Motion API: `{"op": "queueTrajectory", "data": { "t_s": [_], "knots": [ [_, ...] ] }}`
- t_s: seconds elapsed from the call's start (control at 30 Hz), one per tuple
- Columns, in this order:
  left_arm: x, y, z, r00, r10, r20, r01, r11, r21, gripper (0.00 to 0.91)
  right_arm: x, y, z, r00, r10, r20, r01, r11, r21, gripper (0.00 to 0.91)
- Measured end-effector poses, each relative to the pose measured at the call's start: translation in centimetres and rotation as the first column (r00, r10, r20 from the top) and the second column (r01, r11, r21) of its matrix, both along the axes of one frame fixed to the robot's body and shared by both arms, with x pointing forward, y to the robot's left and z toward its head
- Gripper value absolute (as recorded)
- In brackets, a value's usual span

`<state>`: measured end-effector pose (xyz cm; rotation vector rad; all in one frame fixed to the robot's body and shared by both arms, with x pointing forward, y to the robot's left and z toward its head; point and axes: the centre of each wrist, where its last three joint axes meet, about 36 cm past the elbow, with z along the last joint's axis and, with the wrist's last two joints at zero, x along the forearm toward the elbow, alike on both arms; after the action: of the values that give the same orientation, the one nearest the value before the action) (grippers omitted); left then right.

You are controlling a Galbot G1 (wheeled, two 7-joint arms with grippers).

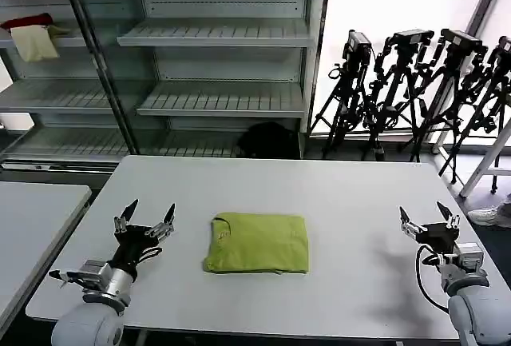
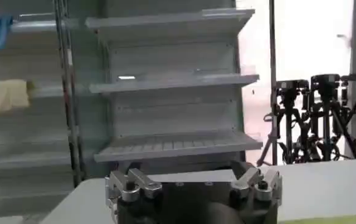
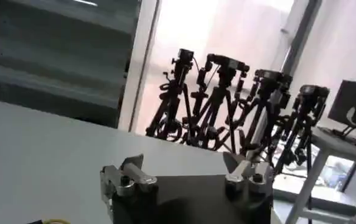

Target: Fold and organize the clothes.

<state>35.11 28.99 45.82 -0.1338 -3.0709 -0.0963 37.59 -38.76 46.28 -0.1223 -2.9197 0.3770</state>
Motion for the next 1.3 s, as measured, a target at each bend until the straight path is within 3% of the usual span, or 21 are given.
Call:
{"op": "queueTrajectory", "data": {
  "t_s": [0.97, 1.3],
  "knots": [
    [0.2, 0.4, -1.4, 1.000, 0.011, -0.006, -0.011, 1.000, 0.002, 0.907, 0.3, 2.3, 0.7, 1.000, -0.013, -0.011, 0.014, 0.999, 0.039, 0.907],
    [0.0, 1.4, -1.3, 1.000, 0.028, -0.007, -0.028, 1.000, 0.014, 0.907, 0.6, 2.3, 0.0, 1.000, -0.003, -0.014, 0.003, 0.999, 0.038, 0.907]
  ]
}}
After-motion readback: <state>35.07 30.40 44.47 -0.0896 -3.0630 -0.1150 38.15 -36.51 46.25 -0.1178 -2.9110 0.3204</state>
